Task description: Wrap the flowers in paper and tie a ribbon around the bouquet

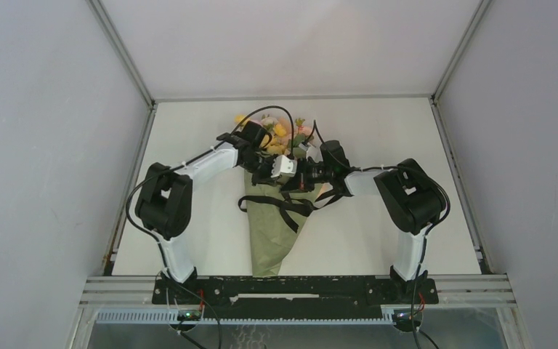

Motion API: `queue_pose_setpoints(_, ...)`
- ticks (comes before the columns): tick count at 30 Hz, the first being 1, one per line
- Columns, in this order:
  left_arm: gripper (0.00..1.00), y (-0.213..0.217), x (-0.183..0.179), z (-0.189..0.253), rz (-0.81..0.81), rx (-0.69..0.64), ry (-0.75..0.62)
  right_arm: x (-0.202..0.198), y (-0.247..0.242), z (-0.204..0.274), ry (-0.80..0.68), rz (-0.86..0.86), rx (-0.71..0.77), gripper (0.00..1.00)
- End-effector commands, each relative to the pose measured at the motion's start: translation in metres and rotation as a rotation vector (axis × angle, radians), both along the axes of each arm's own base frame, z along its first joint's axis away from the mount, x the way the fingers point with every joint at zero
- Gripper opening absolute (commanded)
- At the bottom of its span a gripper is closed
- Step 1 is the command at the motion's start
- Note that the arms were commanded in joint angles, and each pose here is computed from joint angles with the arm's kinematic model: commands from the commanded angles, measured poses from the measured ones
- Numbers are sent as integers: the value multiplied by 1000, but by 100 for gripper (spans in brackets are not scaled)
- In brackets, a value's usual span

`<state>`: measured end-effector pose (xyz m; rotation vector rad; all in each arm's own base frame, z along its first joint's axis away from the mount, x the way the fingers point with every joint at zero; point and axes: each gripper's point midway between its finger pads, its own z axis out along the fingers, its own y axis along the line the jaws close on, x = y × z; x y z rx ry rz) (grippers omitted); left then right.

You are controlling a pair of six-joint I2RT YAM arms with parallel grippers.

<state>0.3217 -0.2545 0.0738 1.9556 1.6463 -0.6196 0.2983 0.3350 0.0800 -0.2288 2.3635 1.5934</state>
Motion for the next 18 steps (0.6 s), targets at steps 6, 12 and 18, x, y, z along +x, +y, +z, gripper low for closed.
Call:
queue_pose_setpoints(6,0,24,10,18,144,55,-79,6,-30,51,-192,4,-17,58)
queue_pose_setpoints(12,0,34,2,9,176,72,-77,-25,-46,37,-191,138,-84,80)
queue_pose_setpoints(18,0,40,9,10,228,71,-70,-45,-51,15,-222,197,-215,83)
